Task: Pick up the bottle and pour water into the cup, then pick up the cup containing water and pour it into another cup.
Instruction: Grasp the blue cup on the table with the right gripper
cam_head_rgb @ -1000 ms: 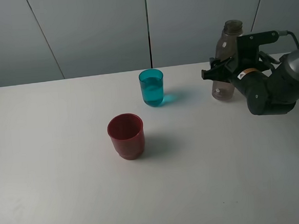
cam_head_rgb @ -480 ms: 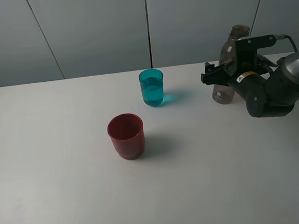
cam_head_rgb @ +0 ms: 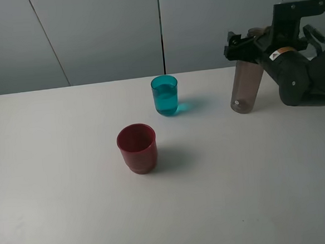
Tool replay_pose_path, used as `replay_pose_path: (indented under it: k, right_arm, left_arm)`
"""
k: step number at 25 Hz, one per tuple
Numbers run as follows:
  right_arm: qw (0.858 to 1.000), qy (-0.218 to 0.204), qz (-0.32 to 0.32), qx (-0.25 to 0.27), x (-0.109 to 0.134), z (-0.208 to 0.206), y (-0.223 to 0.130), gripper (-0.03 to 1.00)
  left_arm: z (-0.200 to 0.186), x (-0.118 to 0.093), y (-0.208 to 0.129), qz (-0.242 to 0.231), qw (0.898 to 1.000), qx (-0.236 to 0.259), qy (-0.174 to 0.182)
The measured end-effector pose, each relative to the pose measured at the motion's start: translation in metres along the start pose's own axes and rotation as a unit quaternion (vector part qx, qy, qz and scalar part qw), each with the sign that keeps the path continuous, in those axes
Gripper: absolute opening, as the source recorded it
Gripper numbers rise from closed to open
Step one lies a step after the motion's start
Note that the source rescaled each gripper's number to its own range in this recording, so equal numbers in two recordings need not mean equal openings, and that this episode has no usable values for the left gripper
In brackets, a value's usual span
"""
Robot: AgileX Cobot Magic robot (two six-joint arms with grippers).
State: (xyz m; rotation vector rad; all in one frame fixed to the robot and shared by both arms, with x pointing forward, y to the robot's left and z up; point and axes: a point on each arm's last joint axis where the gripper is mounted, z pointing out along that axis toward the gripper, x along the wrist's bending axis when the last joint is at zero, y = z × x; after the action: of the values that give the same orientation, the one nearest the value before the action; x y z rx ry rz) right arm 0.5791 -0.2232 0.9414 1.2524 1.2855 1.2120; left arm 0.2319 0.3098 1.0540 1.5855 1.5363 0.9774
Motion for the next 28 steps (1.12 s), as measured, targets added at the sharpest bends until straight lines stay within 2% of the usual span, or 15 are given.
replay_pose_path:
  k: [4, 8, 13, 15, 17, 24, 28]
  right_arm:
    - [0.999, 0.034, -0.008, -0.013, 0.005, -0.011, 0.035, 0.99]
    - [0.994, 0.098, -0.051, 0.002, 0.014, -0.026, 0.065, 1.00]
    - [0.972, 0.222, -0.084, -0.005, 0.033, -0.046, 0.085, 1.00]
    - [0.959, 0.272, -0.084, -0.002, 0.041, -0.052, 0.085, 1.00]
    - [0.950, 0.302, -0.077, 0.009, 0.046, -0.054, 0.081, 1.00]
    - [0.939, 0.334, -0.046, 0.063, 0.060, -0.041, 0.042, 1.00]
    - [0.933, 0.344, -0.071, 0.083, 0.079, -0.038, 0.013, 1.00]
  left_arm:
    - [0.000, 0.000, 0.000, 0.000, 1.000, 0.000, 0.000]
    - [0.000, 0.000, 0.000, 0.000, 1.000, 0.000, 0.000]
    - [0.000, 0.000, 0.000, 0.000, 1.000, 0.000, 0.000]
    - [0.000, 0.000, 0.000, 0.000, 1.000, 0.000, 0.000]
    - [0.000, 0.000, 0.000, 0.000, 1.000, 0.000, 0.000]
    - [0.000, 0.000, 0.000, 0.000, 1.000, 0.000, 0.000]
    - [0.000, 0.000, 0.000, 0.000, 1.000, 0.000, 0.000]
